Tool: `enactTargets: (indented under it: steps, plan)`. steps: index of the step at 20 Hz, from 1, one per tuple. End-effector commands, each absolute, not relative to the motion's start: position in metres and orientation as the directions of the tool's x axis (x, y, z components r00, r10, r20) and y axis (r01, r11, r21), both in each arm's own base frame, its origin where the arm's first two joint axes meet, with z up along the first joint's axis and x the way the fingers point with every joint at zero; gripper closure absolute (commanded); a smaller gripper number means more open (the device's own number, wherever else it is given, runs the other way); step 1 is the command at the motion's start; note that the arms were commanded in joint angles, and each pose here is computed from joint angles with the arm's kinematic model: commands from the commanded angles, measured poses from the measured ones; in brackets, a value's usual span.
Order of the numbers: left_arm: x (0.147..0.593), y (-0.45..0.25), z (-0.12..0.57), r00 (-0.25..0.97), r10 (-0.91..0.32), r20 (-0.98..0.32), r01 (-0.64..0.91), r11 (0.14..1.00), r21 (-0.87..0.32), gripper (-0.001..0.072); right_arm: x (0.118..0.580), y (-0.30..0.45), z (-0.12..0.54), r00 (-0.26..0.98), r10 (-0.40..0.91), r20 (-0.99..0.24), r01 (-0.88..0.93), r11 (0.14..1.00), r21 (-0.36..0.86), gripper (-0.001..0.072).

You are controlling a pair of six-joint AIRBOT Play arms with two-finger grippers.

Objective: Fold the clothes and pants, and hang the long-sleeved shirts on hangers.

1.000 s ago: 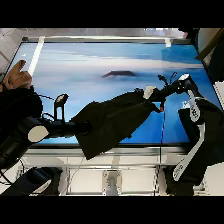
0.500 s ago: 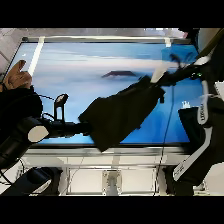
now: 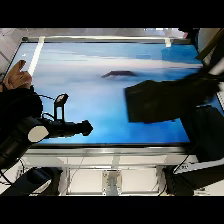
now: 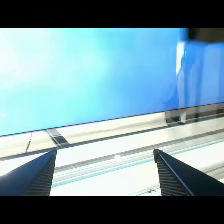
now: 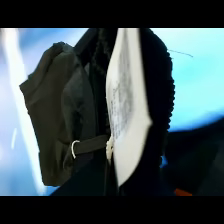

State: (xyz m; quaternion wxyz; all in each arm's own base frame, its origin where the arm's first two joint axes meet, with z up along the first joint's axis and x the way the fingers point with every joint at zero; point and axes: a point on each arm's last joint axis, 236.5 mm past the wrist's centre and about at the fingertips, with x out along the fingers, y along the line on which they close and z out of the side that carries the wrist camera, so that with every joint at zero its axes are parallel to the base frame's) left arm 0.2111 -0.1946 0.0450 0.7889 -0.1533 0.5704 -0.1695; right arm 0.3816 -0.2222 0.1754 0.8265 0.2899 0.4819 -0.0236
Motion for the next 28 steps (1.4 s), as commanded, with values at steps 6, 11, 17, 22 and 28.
enactTargets:
  steps: [6,11,17,22,28]
  plan:
    - [0.215,-0.192,0.046,0.308,-0.433,-0.847,0.098,0.9,-0.424,0.0002,0.115,-0.341,0.263,0.434,-0.355,-0.828,0.875,0.384,0.295,0.0696]
    - [0.219,-0.194,0.048,0.325,-0.441,-0.837,0.141,0.897,-0.418,0.0002,0.109,-0.311,0.251,0.427,-0.322,-0.845,0.88,0.363,0.306,0.0694]
    - [0.219,-0.194,0.048,0.325,-0.442,-0.836,0.141,0.897,-0.419,0.0002,0.131,-0.275,0.264,0.448,-0.329,-0.831,0.85,0.446,0.281,0.0134]
    - [0.232,-0.2,0.057,0.382,-0.467,-0.798,0.152,0.883,-0.444,0.0002,0.195,-0.235,0.376,0.746,-0.375,-0.551,0.618,0.697,0.363,0.0162]
    - [0.276,-0.217,0.098,0.567,-0.537,-0.625,0.205,0.827,-0.524,0.0002,0.265,-0.01,0.418,0.835,0.395,-0.384,-0.232,0.884,0.405,0.062]
